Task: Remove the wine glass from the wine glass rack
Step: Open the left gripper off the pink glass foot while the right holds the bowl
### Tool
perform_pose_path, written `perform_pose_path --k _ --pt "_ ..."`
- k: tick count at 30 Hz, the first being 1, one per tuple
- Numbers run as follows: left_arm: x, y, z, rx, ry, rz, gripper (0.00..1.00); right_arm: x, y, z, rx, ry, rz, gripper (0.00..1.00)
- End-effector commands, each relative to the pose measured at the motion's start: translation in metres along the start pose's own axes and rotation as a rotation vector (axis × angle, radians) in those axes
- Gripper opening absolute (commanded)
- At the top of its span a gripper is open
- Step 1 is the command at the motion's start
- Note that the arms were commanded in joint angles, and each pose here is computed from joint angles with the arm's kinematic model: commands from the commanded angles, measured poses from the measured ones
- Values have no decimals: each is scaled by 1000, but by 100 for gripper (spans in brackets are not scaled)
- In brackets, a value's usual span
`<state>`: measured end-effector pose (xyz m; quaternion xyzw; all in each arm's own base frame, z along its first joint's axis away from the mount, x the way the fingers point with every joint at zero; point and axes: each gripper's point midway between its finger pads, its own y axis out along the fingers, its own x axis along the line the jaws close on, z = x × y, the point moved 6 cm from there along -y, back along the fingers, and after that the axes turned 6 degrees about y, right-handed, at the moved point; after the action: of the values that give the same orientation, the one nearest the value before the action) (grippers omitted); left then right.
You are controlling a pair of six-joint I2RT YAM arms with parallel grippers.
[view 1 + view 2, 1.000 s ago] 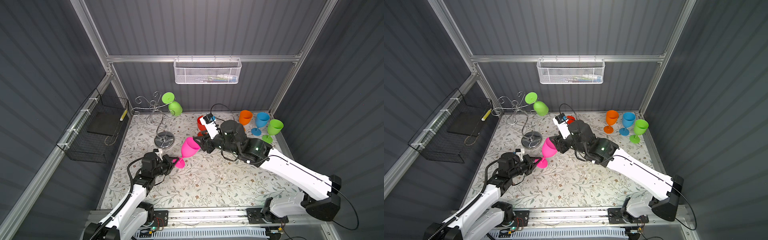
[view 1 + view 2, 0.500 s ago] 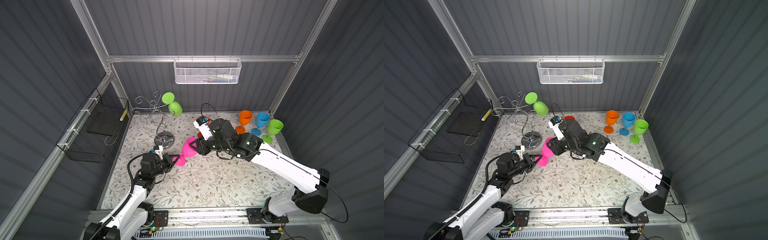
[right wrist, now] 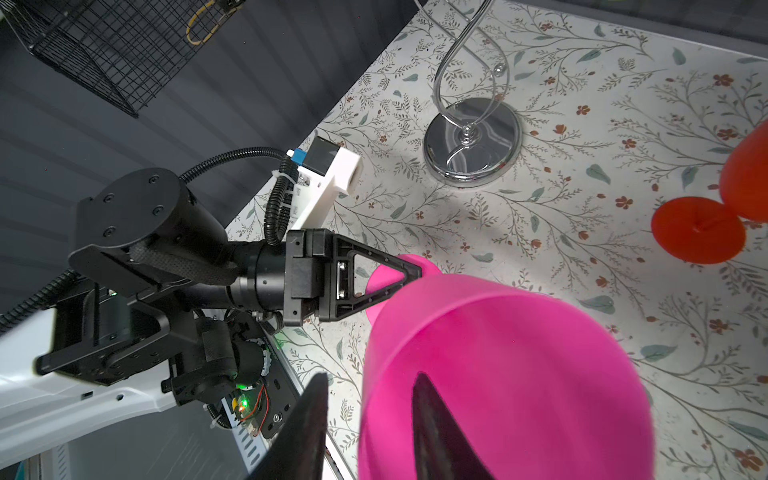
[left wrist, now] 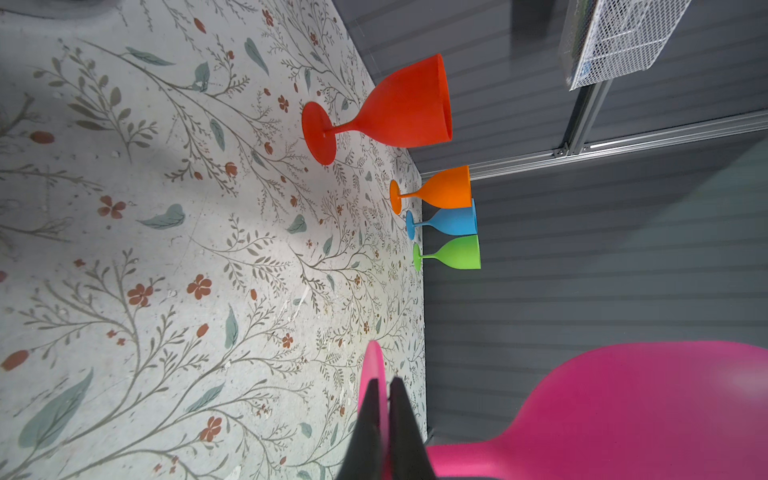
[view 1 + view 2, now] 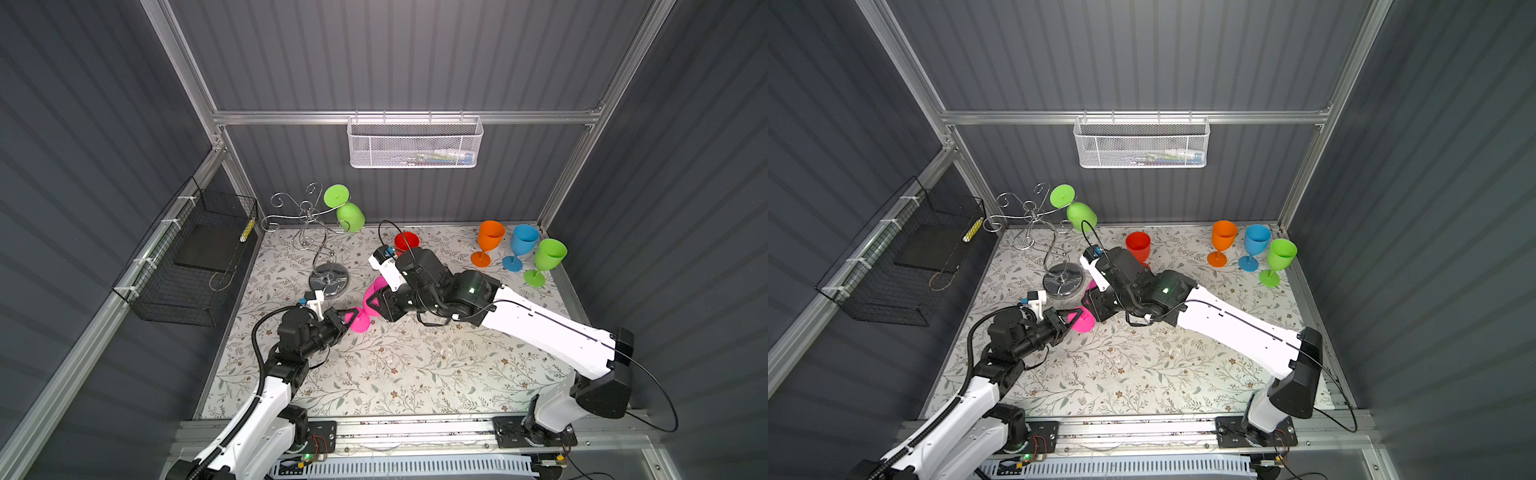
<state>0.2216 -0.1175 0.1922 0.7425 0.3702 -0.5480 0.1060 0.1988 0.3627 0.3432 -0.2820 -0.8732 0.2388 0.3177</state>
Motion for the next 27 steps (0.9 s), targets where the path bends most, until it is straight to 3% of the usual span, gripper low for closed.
perform_pose_path --k 1,5,9,17,23,24,27 --pt "-1 -3 -1 -27 43 12 0 8 -5 -8 -22 8 -28 32" --pt "0 -6 -1 -35 44 6 1 12 -2 -7 -12 14 -53 23" --pt "0 -8 -1 -47 46 -5 5 14 1 -7 -3 16 -60 3" --pt "-5 -15 -4 -76 60 -25 56 6 -9 -6 -19 -15 4 0" --pt "-9 -18 -4 -60 81 -41 94 -21 -28 5 3 -47 161 0" --pt "-10 -19 -4 -57 87 -48 99 -30 -32 10 13 -43 188 0" --pt "-10 -21 -4 -54 108 -65 100 -57 -48 21 22 -8 246 0"
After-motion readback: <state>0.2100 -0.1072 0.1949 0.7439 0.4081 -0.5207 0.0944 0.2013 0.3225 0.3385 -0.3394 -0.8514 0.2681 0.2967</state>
